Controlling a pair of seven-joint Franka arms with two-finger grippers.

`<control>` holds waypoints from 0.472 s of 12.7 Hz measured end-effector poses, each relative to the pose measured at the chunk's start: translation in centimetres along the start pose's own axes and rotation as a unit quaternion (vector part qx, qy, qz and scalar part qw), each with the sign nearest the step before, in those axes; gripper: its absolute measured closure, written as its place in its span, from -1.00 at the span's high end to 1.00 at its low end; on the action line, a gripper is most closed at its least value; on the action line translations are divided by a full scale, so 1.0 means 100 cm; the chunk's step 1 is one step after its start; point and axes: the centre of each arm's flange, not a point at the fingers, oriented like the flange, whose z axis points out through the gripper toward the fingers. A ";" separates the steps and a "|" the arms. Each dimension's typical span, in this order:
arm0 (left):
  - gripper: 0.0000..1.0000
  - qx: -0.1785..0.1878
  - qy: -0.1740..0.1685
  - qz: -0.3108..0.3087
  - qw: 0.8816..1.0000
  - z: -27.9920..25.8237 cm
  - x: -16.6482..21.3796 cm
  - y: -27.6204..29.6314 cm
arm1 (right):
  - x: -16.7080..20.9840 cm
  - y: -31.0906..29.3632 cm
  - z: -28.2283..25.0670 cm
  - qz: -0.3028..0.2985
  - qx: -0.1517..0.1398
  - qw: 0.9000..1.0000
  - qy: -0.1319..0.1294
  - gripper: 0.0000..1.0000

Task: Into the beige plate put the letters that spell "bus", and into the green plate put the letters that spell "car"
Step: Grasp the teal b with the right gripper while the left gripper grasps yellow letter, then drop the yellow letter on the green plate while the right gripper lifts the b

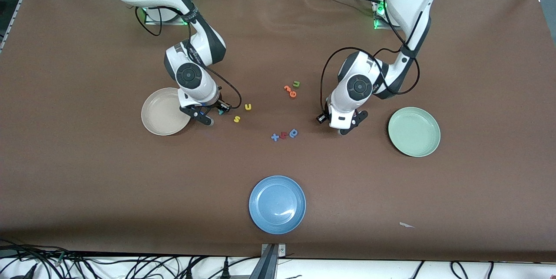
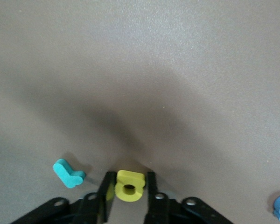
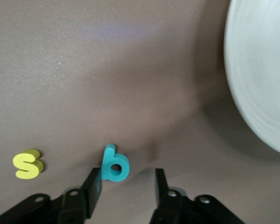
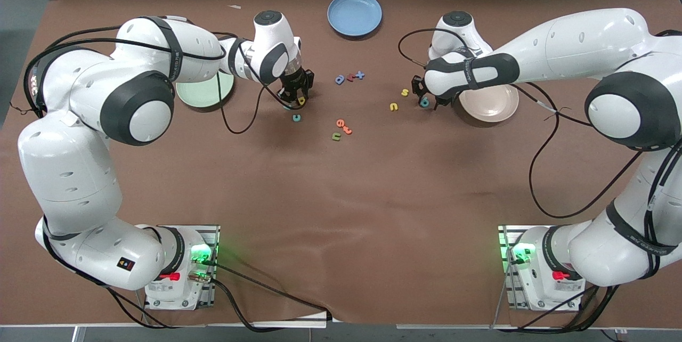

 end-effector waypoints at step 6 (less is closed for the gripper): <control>-0.42 -0.023 0.012 -0.007 1.000 -0.026 0.024 0.001 | -0.003 -0.004 0.000 0.008 0.008 1.000 0.005 0.01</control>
